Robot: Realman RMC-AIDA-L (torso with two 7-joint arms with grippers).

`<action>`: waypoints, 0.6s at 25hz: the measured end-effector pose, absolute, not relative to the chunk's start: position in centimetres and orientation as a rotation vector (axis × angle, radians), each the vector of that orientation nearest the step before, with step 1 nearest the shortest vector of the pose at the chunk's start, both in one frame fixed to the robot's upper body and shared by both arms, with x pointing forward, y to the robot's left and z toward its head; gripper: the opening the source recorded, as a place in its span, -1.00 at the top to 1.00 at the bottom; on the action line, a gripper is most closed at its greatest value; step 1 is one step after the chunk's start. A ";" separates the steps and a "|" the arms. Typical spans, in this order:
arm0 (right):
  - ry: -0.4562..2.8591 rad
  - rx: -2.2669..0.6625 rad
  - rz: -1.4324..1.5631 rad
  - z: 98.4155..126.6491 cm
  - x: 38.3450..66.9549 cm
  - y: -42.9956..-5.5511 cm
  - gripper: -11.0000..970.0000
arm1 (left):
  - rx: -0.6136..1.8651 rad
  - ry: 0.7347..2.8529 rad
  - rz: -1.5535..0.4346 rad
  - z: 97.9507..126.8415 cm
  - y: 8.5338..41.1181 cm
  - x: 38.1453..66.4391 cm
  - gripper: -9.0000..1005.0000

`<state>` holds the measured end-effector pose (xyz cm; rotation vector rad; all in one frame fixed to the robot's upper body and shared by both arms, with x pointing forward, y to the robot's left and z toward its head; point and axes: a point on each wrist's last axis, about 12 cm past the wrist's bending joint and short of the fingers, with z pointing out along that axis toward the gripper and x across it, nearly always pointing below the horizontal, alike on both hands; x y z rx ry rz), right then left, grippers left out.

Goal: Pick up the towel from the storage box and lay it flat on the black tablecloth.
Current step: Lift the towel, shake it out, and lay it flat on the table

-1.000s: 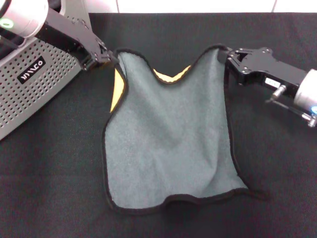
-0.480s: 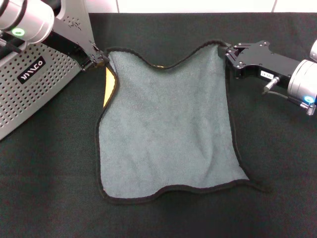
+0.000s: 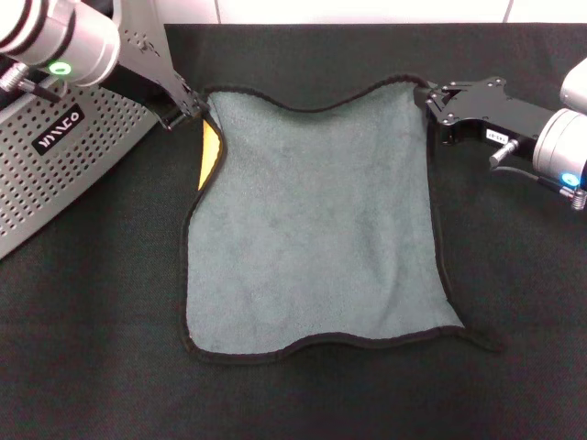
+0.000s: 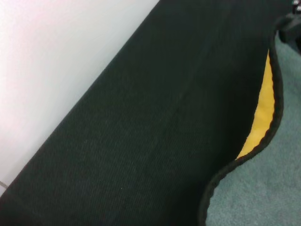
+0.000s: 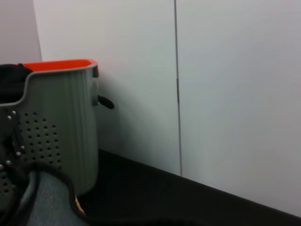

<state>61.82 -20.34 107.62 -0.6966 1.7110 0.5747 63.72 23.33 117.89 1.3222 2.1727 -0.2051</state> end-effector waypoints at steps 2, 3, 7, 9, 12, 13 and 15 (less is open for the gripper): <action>1.720 -0.693 0.564 107.5 61.9 -20.4 0.75 | 1.334 2.181 -0.190 117.4 23.0 63.8 0.95; 1.725 -0.691 0.558 107.5 61.9 -20.5 0.74 | 1.337 2.184 -0.186 117.2 22.9 63.8 0.95; 1.745 -0.681 0.538 107.2 62.0 -20.6 0.74 | 1.343 2.192 -0.169 116.3 22.4 64.0 0.95; 1.750 -0.678 0.534 107.2 62.0 -20.6 0.74 | 1.345 2.194 -0.166 116.1 22.3 64.0 0.95; 1.755 -0.678 0.529 107.1 62.0 -20.6 0.74 | 1.341 2.195 -0.164 115.9 22.3 64.0 0.95; 1.757 -0.681 0.528 107.0 62.0 -20.6 0.73 | 1.336 2.195 -0.163 115.9 22.2 64.1 0.95; 1.761 -0.683 0.522 107.0 62.0 -20.6 0.73 | 1.321 2.196 -0.158 115.9 22.2 64.2 0.95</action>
